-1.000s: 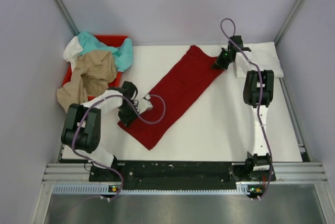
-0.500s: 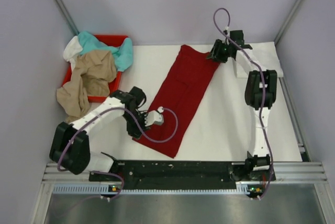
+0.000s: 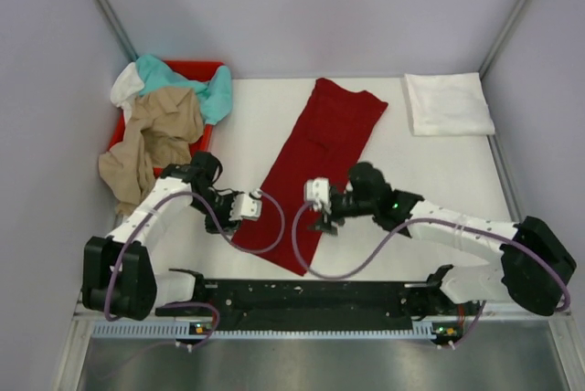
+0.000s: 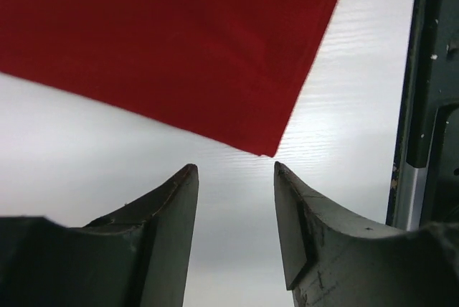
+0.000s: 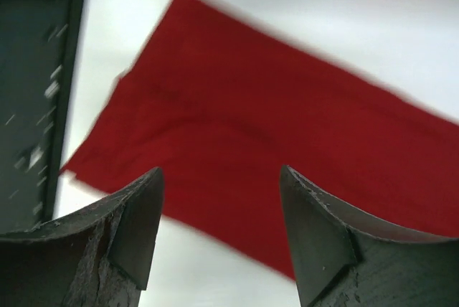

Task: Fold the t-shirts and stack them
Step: Rotate the tshirt 80 degrees, then grab the bottom of the folded rectangular tshirt with both arms

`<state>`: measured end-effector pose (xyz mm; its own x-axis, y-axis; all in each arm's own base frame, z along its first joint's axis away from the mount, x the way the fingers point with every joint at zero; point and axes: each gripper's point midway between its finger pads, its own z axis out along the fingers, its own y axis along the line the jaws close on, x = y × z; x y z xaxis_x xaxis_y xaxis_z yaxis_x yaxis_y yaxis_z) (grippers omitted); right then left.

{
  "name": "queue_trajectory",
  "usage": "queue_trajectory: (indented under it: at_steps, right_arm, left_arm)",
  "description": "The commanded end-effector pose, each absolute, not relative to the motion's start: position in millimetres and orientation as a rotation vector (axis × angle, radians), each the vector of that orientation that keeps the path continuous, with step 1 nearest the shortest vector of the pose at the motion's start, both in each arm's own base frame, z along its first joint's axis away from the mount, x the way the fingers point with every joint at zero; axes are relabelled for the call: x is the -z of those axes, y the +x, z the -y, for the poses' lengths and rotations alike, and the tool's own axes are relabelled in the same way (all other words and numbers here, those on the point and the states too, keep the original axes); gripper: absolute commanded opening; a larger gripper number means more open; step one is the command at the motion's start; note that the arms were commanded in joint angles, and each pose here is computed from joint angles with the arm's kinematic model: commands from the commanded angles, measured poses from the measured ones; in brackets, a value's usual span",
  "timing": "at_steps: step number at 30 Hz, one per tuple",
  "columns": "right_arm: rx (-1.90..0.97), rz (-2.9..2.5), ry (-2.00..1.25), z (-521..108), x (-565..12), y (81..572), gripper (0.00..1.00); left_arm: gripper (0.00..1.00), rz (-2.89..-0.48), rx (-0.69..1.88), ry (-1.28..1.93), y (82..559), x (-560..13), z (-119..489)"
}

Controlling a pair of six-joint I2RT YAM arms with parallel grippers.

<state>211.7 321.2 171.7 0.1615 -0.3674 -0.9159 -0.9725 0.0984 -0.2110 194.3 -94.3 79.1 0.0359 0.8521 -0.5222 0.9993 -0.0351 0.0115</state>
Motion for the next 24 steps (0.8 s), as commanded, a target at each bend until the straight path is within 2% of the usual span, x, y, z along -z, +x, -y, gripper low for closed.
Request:
queue_trajectory:
  at_steps: [1,4,5,10,13,19,21,24]
  right_arm:
    - [-0.682,-1.251,-1.769,-327.0,-114.6,149.6,0.65]
    - [-0.723,-1.216,-1.861,-336.1,-96.4,115.8,0.65]
    - [-0.715,-1.220,-1.890,-337.6,-89.4,110.4,0.65]
    - [-0.643,-1.230,-2.003,-342.4,-62.1,98.5,0.65]
    - [-0.652,-1.248,-2.045,-346.3,-48.3,90.6,0.65]
    - [-0.644,-1.291,-2.056,-363.5,-32.9,88.3,0.61]
    - [-0.656,-1.306,-2.089,-362.4,-25.3,81.9,0.49]
    - [-0.651,-1.378,-2.119,-349.8,-16.8,76.4,0.19]
  left_arm:
    - [0.52,-1.660,0.522,2.137,179.1,-62.5,95.9]
    - [0.54,-1.636,0.500,2.183,175.1,-50.0,95.5]
    - [0.83,-1.630,0.498,2.191,175.2,-47.7,97.1]
    - [0.83,-1.626,0.462,2.245,172.7,-30.4,96.7]
    - [0.78,-1.643,0.413,2.252,176.7,-22.8,95.0]
    - [0.56,-1.666,0.393,2.251,178.9,-19.4,97.3]
    - [0.47,-1.671,0.396,2.268,174.9,-15.9,96.4]
    - [0.32,-1.718,0.386,2.302,167.9,-5.8,90.0]
